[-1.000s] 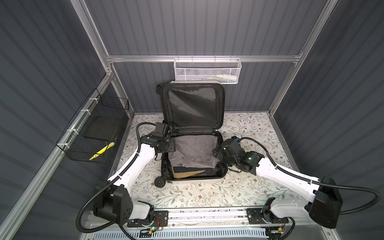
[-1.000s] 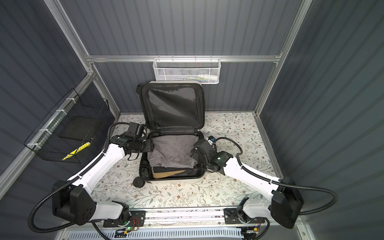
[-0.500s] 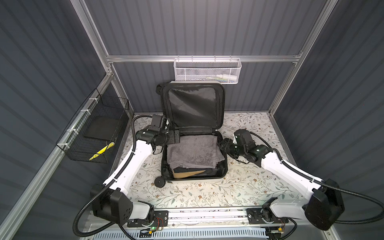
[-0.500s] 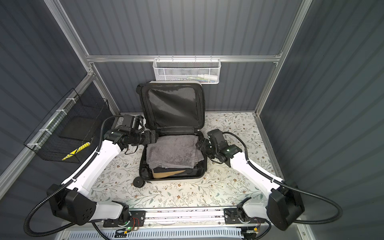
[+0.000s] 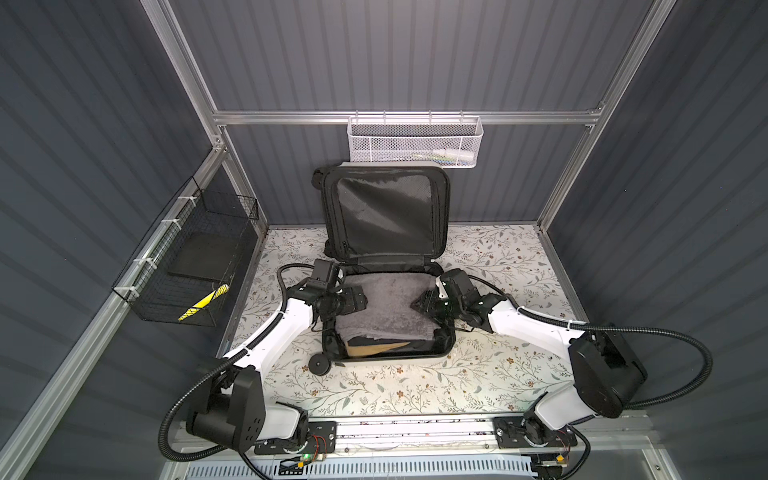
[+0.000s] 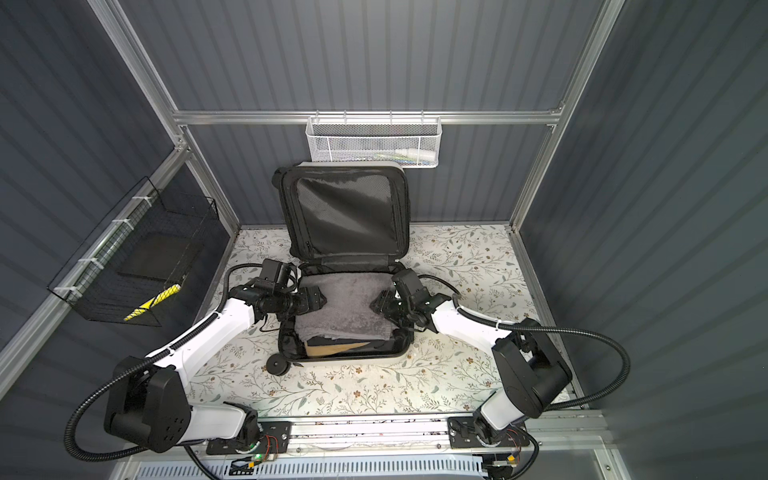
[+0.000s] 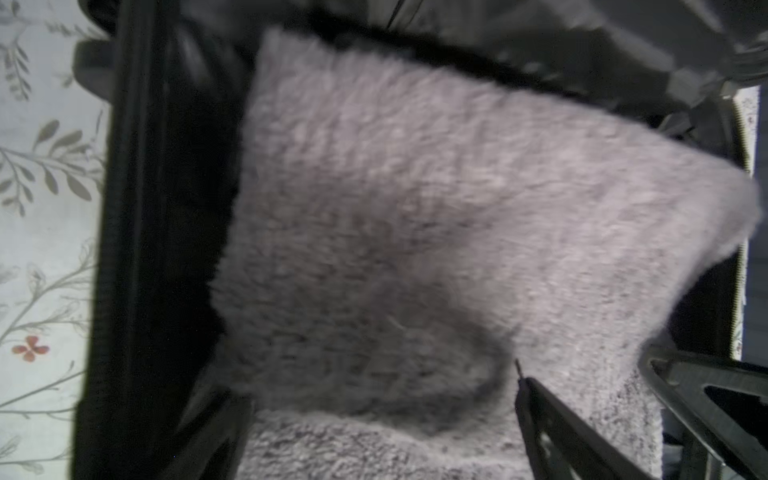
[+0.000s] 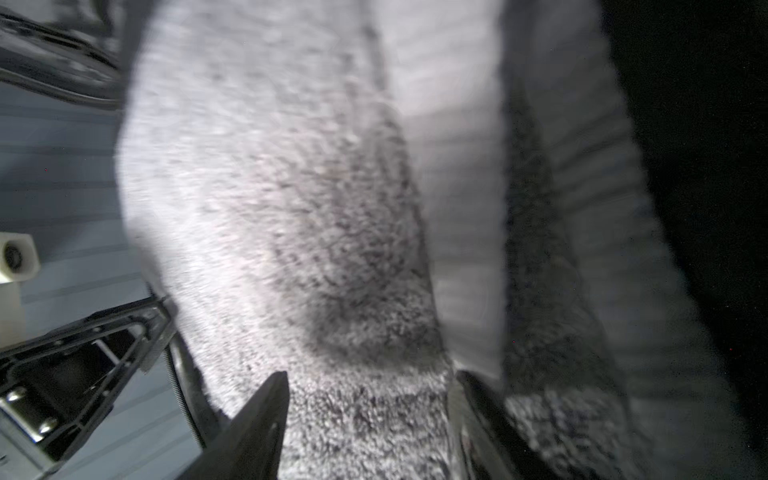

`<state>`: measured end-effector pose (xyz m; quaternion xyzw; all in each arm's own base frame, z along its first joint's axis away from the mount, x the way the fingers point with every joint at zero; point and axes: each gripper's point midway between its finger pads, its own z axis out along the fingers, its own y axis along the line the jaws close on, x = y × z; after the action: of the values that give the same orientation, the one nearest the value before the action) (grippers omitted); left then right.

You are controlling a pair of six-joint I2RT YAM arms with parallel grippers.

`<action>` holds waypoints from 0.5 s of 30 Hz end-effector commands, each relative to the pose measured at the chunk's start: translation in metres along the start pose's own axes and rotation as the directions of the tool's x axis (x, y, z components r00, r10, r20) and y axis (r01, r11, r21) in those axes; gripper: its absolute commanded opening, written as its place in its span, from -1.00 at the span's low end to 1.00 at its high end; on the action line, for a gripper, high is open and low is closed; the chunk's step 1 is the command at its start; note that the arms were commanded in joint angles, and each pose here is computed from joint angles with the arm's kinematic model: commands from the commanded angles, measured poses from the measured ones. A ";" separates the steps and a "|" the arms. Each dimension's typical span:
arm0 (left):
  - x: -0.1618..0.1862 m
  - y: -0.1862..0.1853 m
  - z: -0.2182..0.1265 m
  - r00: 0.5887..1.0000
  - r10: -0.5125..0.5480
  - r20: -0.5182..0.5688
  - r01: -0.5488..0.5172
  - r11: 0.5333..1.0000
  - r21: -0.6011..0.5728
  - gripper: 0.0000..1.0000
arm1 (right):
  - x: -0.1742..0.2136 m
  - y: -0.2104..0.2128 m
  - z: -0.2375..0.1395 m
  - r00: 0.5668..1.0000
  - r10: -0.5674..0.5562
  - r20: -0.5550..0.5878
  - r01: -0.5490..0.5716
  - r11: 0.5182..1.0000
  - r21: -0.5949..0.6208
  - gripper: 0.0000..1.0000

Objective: Pack the luggage
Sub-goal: 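Release the grey towel and press it flat with both grippers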

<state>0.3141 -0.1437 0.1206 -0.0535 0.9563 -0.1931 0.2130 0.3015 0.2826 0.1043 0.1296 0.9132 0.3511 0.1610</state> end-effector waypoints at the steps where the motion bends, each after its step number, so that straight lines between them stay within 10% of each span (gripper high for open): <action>1: 0.000 0.000 0.008 1.000 -0.015 0.009 0.015 1.000 -0.005 1.00 | 0.006 -0.017 0.005 0.999 0.036 0.009 -0.037 0.997 0.061 0.33; 15: -0.043 -0.023 -0.039 0.991 0.087 0.105 -0.084 0.996 -0.034 0.99 | -0.031 0.037 -0.066 0.983 -0.144 0.115 0.142 0.989 0.031 0.50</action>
<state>0.3309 -0.1482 0.1521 -0.0438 0.9513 -0.1845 0.2429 0.3066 0.2733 0.1522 0.1089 0.9126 0.3387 0.2017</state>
